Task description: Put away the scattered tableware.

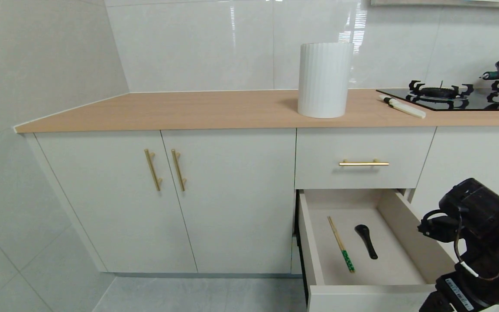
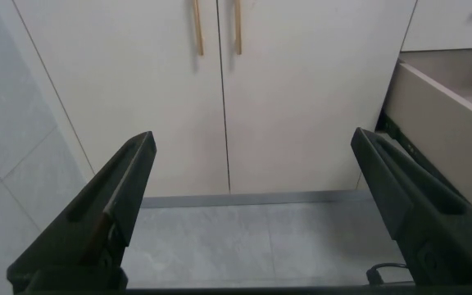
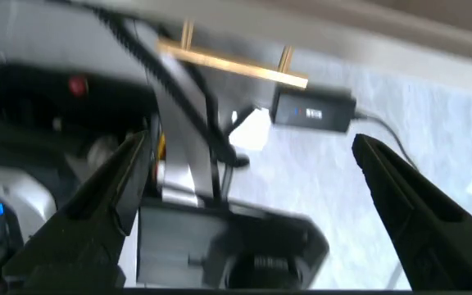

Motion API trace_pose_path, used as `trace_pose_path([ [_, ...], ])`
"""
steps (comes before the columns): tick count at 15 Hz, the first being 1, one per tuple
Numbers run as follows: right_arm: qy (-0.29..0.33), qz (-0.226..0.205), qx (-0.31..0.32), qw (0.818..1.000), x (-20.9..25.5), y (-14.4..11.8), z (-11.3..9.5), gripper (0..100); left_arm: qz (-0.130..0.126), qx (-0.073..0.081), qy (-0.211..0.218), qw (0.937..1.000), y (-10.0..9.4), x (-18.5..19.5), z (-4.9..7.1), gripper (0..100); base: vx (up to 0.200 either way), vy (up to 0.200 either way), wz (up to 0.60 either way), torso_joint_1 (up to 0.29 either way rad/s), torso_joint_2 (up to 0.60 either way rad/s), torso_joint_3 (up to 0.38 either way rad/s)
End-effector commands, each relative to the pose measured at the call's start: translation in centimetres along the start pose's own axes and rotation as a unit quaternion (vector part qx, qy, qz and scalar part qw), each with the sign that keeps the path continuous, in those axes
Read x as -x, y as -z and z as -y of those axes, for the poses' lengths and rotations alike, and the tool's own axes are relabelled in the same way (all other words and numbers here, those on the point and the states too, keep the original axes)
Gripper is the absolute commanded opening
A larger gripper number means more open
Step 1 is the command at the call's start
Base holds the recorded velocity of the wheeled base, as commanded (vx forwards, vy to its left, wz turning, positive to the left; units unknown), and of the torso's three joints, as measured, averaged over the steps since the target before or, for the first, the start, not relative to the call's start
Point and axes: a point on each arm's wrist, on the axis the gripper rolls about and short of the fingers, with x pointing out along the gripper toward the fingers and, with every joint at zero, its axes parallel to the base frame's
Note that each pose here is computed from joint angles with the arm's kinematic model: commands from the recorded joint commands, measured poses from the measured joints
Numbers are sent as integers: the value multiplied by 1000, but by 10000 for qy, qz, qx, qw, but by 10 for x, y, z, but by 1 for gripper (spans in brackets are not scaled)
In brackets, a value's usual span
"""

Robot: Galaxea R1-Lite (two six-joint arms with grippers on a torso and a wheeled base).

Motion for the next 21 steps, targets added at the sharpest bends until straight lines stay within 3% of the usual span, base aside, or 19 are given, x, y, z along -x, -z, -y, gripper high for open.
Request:
trace_pose_path([
  [1, -80, -484, 60, 9988, -17, -10, -5, 100, -8, -1, 0, 10000, 0, 0, 0, 100, 0, 0, 0, 0, 0, 0],
  [3, -164, -1044, 48, 9944, -44, -19, -9, 100, -8, -1, 0, 10000, 0, 0, 0, 100, 0, 0, 0, 0, 0, 0],
  [5, -57, -1183, 38, 9930, -56, -23, -9, 100, -8, -1, 0, 10000, 0, 0, 0, 100, 0, 0, 0, 0, 0, 0],
  [11, 125, -620, -345, 9974, -56, -32, -6, 100, -8, -1, 0, 10000, 0, 0, 0, 100, 0, 0, 0, 0, 0, 0],
  [21, 260, -303, -613, 9973, -57, -37, 2, 100, -8, -1, 0, 10000, 0, 0, 0, 100, 0, 0, 0, 0, 0, 0],
])
